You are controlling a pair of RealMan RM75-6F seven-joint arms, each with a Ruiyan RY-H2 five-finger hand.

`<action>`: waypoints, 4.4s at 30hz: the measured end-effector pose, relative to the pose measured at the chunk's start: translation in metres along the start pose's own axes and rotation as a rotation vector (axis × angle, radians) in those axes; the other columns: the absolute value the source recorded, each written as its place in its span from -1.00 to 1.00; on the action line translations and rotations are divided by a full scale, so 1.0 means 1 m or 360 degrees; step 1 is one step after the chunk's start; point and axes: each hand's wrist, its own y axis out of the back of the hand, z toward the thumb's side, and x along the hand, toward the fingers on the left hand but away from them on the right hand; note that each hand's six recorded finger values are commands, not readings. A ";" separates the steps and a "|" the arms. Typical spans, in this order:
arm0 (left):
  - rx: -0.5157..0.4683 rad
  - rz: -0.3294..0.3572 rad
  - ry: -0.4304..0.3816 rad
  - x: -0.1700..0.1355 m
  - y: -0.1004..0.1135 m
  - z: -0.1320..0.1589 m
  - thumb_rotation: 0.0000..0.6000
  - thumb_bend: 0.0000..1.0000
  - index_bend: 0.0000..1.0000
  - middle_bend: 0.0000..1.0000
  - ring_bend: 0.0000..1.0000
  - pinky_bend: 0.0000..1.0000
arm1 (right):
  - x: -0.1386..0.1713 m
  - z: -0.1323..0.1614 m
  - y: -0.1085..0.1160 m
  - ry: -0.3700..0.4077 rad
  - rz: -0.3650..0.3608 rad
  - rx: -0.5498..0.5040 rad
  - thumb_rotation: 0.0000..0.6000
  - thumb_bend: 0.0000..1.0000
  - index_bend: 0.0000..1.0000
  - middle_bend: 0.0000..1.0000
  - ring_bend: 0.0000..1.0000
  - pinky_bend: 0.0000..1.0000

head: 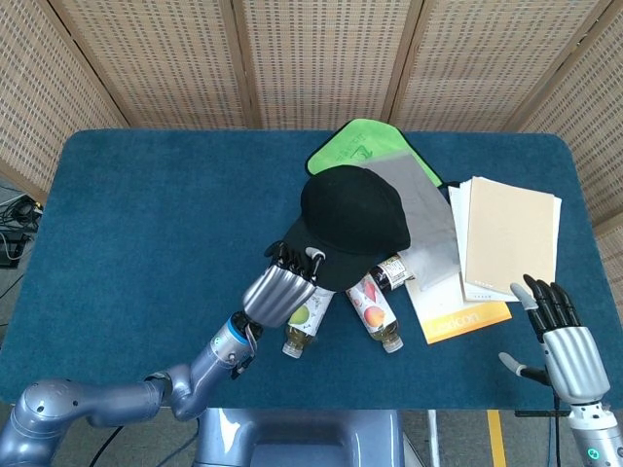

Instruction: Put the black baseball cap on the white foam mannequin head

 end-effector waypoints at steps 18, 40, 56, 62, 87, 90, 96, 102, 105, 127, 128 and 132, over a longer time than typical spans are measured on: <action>0.0059 -0.0027 -0.0085 -0.014 -0.002 0.007 1.00 0.18 0.26 0.83 0.68 0.37 | 0.001 0.002 0.000 0.0012 -0.0001 -0.0001 1.00 -0.90 -0.83 -1.00 -1.00 -1.00; 0.0034 -0.0081 -0.0132 -0.033 -0.004 0.015 1.00 0.17 -0.59 0.83 0.68 0.37 | 0.001 0.004 0.000 0.0026 -0.0004 -0.0002 1.00 -0.90 -0.90 -1.00 -1.00 -1.00; 0.0019 -0.0137 -0.0146 -0.043 -0.008 0.017 1.00 -0.38 -1.00 0.83 0.68 0.37 | 0.002 0.005 0.000 0.0030 -0.0008 0.0005 1.00 -0.90 -0.93 -1.00 -1.00 -1.00; -0.0003 -0.0144 -0.0154 -0.048 -0.005 0.021 1.00 -0.46 -1.00 0.83 0.68 0.37 | 0.002 0.006 0.000 0.0034 -0.0012 0.0008 1.00 -0.90 -0.93 -1.00 -1.00 -1.00; -0.0023 -0.0069 -0.0166 -0.048 -0.005 0.018 1.00 0.07 0.27 0.83 0.68 0.37 | 0.002 0.007 -0.001 0.0041 -0.0014 0.0012 1.00 -0.90 -0.93 -1.00 -1.00 -1.00; -0.0020 -0.0047 -0.0184 -0.048 -0.004 0.019 1.00 0.11 0.43 0.83 0.68 0.37 | 0.002 0.007 0.000 0.0040 -0.0017 0.0010 1.00 -0.90 -0.93 -1.00 -1.00 -1.00; 0.0011 0.0004 -0.0217 -0.048 -0.002 0.020 1.00 0.15 0.52 0.83 0.68 0.37 | 0.002 0.007 0.000 0.0043 -0.0014 0.0010 1.00 -0.90 -0.93 -1.00 -1.00 -1.00; 0.0044 0.0032 -0.0241 -0.047 -0.003 0.018 1.00 0.16 0.54 0.83 0.68 0.37 | 0.002 0.007 0.000 0.0042 -0.0015 0.0012 1.00 -0.90 -0.93 -1.00 -1.00 -1.00; 0.0051 0.0037 -0.0260 -0.047 -0.003 0.018 1.00 0.17 0.54 0.83 0.68 0.37 | 0.002 0.007 -0.001 0.0043 -0.0015 0.0014 1.00 -0.90 -0.93 -1.00 -1.00 -1.00; 0.0116 0.0094 -0.0368 -0.045 -0.004 0.001 1.00 0.18 0.56 0.83 0.68 0.37 | 0.002 0.008 0.000 0.0045 -0.0018 0.0018 1.00 -0.90 -0.93 -1.00 -1.00 -1.00; 0.0115 0.0096 -0.0377 -0.046 -0.003 0.002 1.00 0.18 0.56 0.83 0.68 0.37 | 0.002 0.008 -0.001 0.0044 -0.0017 0.0018 1.00 -0.90 -0.93 -1.00 -1.00 -1.00; 0.0113 0.0101 -0.0412 -0.047 -0.004 0.004 1.00 0.17 0.56 0.83 0.68 0.37 | 0.002 0.008 -0.001 0.0045 -0.0017 0.0019 1.00 -0.90 -0.93 -1.00 -1.00 -1.00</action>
